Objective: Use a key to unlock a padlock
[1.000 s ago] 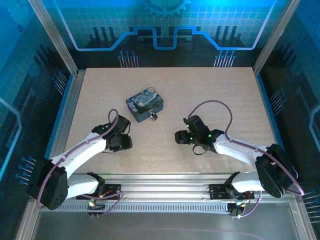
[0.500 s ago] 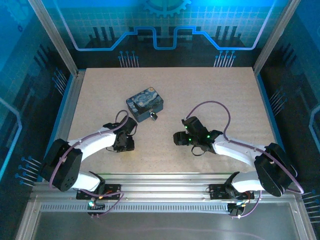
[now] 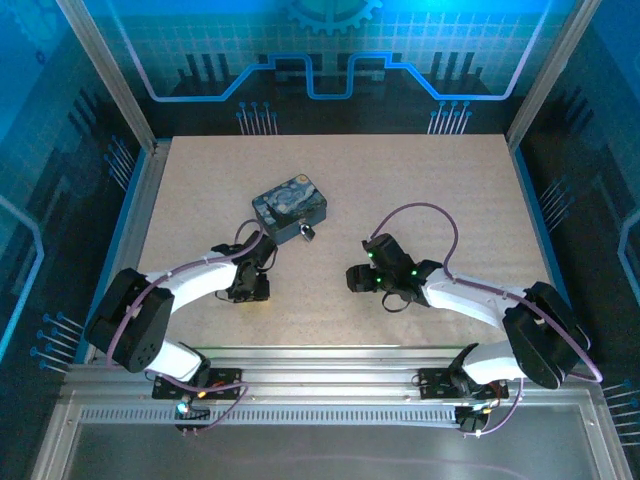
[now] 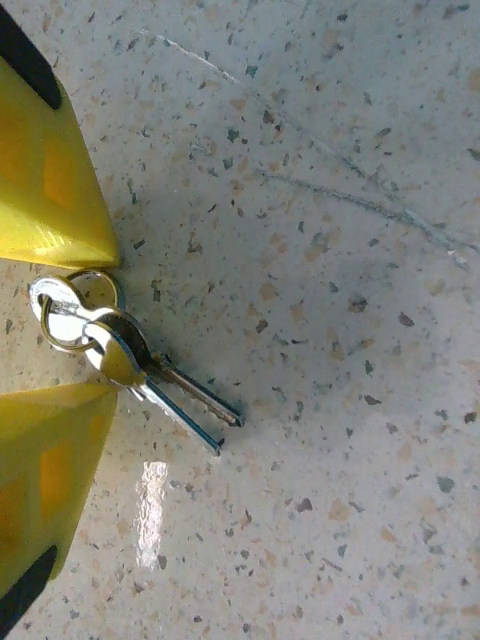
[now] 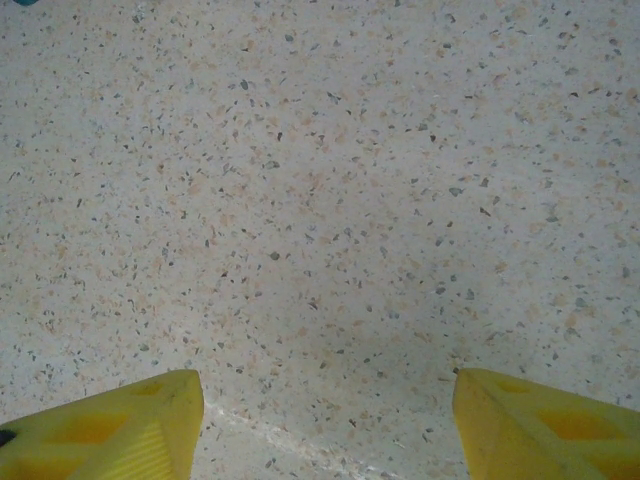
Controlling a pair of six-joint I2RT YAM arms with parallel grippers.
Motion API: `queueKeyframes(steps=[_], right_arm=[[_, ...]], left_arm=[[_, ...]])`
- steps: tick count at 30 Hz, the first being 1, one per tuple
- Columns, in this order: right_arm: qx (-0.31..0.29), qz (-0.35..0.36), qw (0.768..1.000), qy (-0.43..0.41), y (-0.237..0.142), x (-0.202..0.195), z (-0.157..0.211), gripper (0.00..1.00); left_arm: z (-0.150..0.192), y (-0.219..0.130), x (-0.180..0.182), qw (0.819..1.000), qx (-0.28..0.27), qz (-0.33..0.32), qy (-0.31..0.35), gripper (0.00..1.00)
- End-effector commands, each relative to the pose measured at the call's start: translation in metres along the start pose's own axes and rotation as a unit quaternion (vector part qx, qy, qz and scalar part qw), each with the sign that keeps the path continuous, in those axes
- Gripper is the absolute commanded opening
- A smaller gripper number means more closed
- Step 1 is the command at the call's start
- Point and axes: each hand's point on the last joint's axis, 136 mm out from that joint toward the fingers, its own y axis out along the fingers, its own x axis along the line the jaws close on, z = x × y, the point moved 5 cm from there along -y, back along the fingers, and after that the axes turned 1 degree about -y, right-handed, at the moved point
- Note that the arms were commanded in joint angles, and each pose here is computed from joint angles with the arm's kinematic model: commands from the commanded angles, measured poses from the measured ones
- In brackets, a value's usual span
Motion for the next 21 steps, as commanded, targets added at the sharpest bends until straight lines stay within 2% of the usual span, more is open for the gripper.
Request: queueKeyframes(steps=[1, 11, 15, 21], right_arm=[[-0.003, -0.01, 1.0, 0.002, 0.0, 0.007, 0.0, 0.67], [-0.001, -0.011, 1.0, 0.001, 0.0, 0.008, 0.0, 0.67], [-0.001, -0.013, 1.0, 0.003, 0.001, 0.009, 0.002, 0.67], [0.004, -0.015, 1.0, -0.001, 0.003, 0.012, 0.003, 0.67]], left_arm=[[-0.006, 0.002, -0.013, 1.0, -0.005, 0.013, 0.012, 0.36], [-0.014, -0.001, -0.019, 1.0, -0.017, 0.009, 0.021, 0.3], [-0.02, -0.005, -0.018, 0.999, -0.027, -0.005, 0.026, 0.38], [-0.028, -0.005, -0.022, 0.999, -0.033, -0.015, 0.035, 0.39]])
